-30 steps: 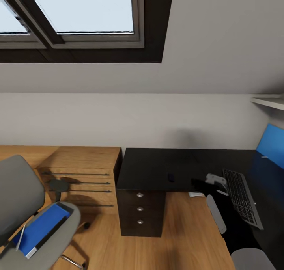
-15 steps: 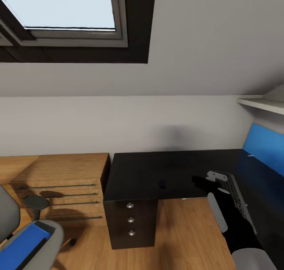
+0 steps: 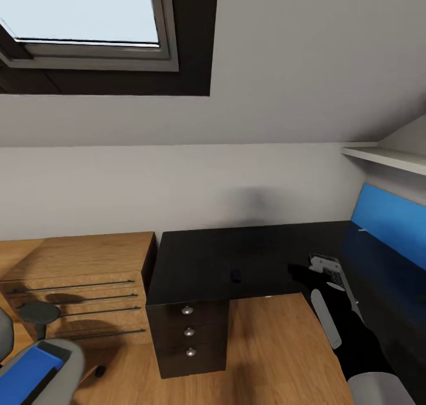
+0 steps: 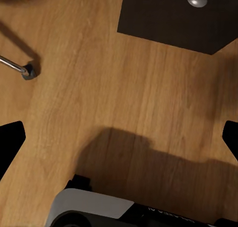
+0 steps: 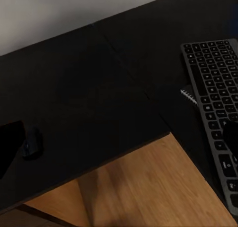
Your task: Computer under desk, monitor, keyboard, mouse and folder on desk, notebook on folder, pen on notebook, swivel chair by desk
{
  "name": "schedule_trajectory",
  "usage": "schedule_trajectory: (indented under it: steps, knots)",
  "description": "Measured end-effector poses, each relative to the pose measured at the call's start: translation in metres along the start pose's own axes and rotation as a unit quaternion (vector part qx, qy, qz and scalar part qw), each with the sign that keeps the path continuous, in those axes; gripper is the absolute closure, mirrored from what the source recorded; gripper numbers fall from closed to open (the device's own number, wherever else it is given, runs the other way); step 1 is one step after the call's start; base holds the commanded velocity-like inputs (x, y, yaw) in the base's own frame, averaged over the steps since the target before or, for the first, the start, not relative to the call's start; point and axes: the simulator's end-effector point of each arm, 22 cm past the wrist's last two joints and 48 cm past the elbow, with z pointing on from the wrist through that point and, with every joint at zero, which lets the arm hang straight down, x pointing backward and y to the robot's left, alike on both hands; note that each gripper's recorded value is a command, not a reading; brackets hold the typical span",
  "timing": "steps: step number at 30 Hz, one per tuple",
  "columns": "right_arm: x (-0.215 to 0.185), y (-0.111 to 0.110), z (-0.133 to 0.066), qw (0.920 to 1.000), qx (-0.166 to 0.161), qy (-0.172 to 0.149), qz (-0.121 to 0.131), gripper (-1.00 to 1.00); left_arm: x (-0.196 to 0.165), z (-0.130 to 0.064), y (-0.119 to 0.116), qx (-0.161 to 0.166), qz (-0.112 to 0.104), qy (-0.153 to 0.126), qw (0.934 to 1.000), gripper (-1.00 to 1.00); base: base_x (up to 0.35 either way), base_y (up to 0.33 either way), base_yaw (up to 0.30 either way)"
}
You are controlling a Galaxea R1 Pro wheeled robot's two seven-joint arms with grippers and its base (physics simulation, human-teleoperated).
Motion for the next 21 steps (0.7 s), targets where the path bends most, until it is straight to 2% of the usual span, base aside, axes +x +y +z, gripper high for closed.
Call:
schedule_trajectory:
  steps: [6,21]
  knots:
    - [0.000,-0.008,0.001,1.0000,0.007,0.001,0.007,-1.00,0.001,0.000,0.000,0.000,0.000,0.001,1.0000,-1.00,0.000,0.000,-0.164]
    - [0.002,-0.032,0.004,0.9992,0.028,0.007,0.029,-1.00,0.003,0.000,0.001,-0.001,0.000,0.003,1.0000,-1.00,0.000,0.000,-0.256]
